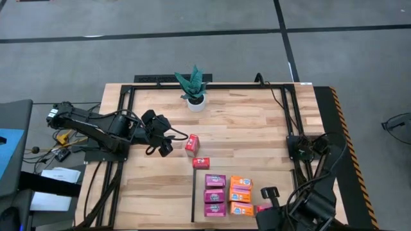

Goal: Stack cereal on shelf
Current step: Put the red cereal box on the bottom right shelf

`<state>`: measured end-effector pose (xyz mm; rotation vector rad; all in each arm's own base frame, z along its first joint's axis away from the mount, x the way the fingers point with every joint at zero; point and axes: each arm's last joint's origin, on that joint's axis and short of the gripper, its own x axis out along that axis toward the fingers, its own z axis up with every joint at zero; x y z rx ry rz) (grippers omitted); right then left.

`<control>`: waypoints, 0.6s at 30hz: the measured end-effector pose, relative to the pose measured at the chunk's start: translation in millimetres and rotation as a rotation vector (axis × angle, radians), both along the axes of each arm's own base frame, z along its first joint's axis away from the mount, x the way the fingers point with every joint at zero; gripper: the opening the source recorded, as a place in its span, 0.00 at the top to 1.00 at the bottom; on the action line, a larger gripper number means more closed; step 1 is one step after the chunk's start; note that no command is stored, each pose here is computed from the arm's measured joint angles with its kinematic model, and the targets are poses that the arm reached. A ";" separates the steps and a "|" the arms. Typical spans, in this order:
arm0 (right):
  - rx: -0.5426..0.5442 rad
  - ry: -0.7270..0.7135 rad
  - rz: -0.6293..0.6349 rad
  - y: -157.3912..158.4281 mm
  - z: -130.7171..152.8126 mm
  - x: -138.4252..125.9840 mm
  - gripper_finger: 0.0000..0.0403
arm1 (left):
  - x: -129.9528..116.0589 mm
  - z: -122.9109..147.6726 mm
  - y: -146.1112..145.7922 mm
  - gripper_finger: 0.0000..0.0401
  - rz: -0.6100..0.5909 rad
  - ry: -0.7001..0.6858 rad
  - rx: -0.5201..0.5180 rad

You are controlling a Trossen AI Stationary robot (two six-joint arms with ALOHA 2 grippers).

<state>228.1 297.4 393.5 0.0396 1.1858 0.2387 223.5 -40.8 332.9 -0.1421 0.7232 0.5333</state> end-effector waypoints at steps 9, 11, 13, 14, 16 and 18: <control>-0.024 -0.008 -0.011 -2.7 -0.4 1.5 0.99 | -0.1 0.3 0.5 0.40 0.012 -0.004 0.019; -0.022 -0.007 -0.017 -3.3 -0.4 2.3 0.99 | -0.1 0.3 0.5 0.40 0.012 -0.004 0.019; -0.022 -0.007 -0.020 -3.5 -0.4 2.4 0.99 | -0.1 0.3 0.6 0.40 0.013 -0.004 0.019; -0.023 -0.007 -0.022 -3.8 -0.4 2.6 0.99 | -0.1 0.3 0.5 0.40 0.012 -0.004 0.019; -0.025 -0.005 -0.028 -5.3 -0.5 4.2 0.99 | -0.1 0.3 0.6 0.40 0.012 -0.004 0.020; -0.025 -0.005 -0.030 -5.6 -0.5 4.6 0.99 | -0.1 0.3 0.6 0.40 0.012 -0.004 0.019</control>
